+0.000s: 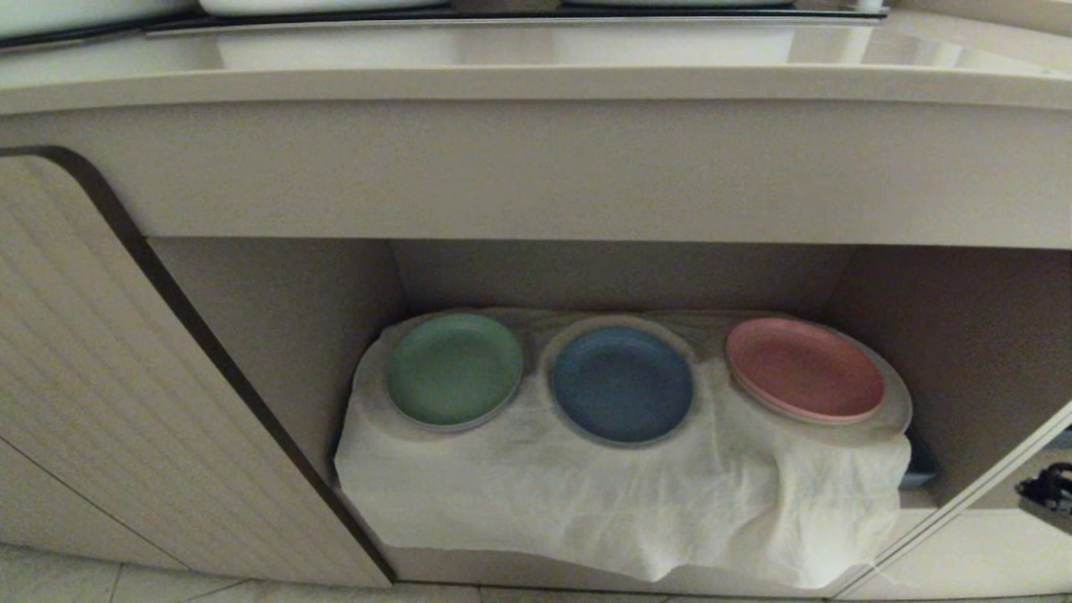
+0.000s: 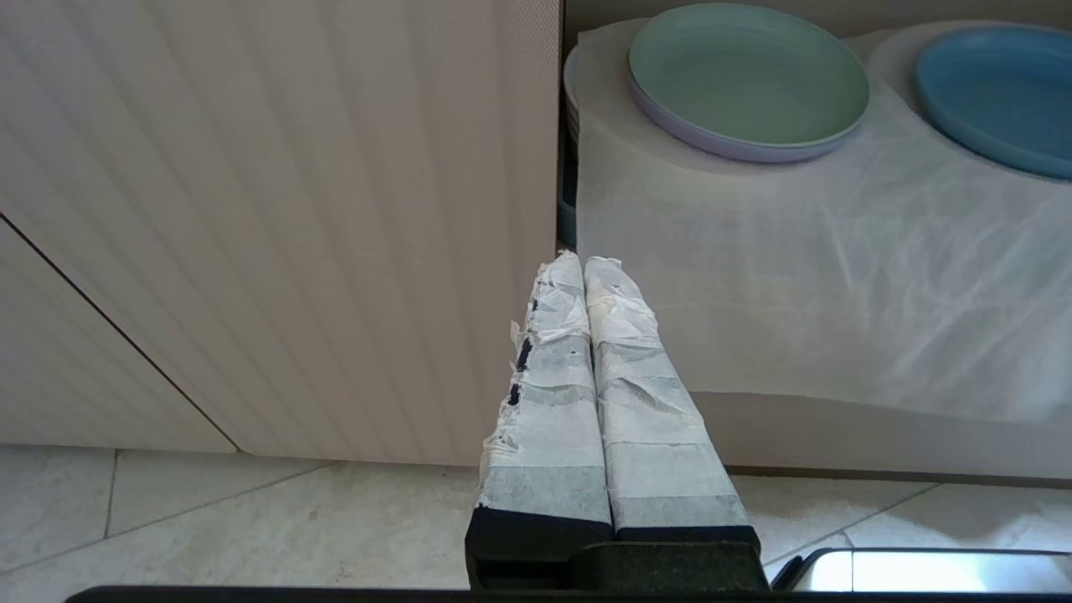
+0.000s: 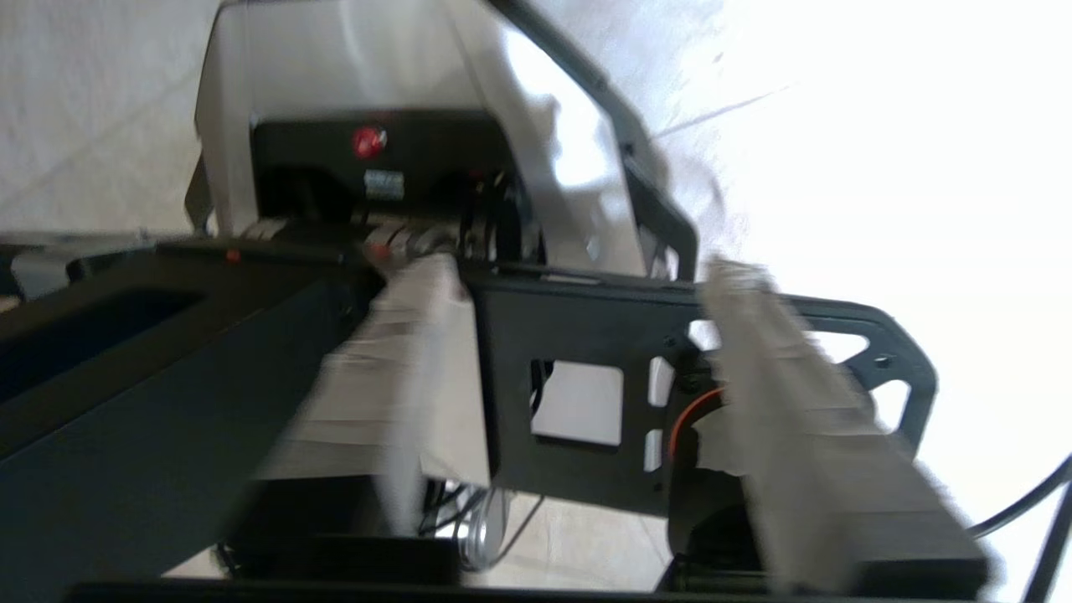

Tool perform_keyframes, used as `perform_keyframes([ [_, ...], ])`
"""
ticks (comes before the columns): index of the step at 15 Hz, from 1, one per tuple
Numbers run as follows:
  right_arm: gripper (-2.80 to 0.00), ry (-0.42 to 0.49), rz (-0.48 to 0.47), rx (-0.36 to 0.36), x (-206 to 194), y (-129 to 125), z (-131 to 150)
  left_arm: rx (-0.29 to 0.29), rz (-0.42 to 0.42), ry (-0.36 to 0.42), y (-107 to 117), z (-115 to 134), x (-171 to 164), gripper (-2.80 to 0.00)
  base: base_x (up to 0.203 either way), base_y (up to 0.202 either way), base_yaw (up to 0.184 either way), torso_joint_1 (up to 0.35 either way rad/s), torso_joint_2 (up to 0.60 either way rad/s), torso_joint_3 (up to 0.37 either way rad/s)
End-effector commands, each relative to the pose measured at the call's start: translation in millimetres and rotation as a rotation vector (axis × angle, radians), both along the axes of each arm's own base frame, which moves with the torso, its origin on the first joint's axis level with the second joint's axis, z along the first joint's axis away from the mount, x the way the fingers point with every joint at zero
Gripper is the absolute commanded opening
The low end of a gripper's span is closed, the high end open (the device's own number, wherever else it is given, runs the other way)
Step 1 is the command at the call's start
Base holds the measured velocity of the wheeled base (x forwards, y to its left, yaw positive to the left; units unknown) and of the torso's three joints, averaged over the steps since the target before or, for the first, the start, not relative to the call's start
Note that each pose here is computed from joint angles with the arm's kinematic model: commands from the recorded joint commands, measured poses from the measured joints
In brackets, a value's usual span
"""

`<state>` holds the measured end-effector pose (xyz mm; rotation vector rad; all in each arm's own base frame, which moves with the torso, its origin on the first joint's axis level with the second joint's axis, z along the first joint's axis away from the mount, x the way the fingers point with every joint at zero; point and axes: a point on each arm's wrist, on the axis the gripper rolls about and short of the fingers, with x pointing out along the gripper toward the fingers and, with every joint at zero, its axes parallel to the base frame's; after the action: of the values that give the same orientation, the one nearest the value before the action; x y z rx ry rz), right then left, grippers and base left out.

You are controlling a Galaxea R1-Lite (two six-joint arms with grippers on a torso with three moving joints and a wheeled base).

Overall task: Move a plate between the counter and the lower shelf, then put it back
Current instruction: Pick up the plate in the cupboard

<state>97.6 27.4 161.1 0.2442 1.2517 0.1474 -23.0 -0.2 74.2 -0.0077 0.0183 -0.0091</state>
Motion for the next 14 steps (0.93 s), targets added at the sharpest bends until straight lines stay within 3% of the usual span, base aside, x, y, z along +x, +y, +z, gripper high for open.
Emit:
perform_keyframes([
  [1,-2.8,-0.039,-0.022,0.0,-6.9,-3.4,3.6,0.0,0.0,0.0,0.0,-0.1,0.0,-2.8,0.0,0.0,0.0,0.0,0.0,0.0],
  [4,-2.8,-0.079,-0.053,-0.011,-10.3,-8.8,6.4,-0.001,0.0,0.0,0.0,-0.1,0.0,-2.8,0.0,0.0,0.0,0.0,0.0,0.0],
  [8,-2.8,-0.2,-0.046,-0.071,-23.7,-21.2,9.9,-0.001,0.0,0.0,0.0,-0.1,0.0,-2.8,0.0,0.0,0.0,0.0,0.0,0.0],
  [14,-2.8,-0.576,-0.123,-0.151,-60.2,-25.5,8.1,0.0,0.0,0.0,0.0,-0.1,0.0,-2.8,0.0,0.0,0.0,0.0,0.0,0.0],
])
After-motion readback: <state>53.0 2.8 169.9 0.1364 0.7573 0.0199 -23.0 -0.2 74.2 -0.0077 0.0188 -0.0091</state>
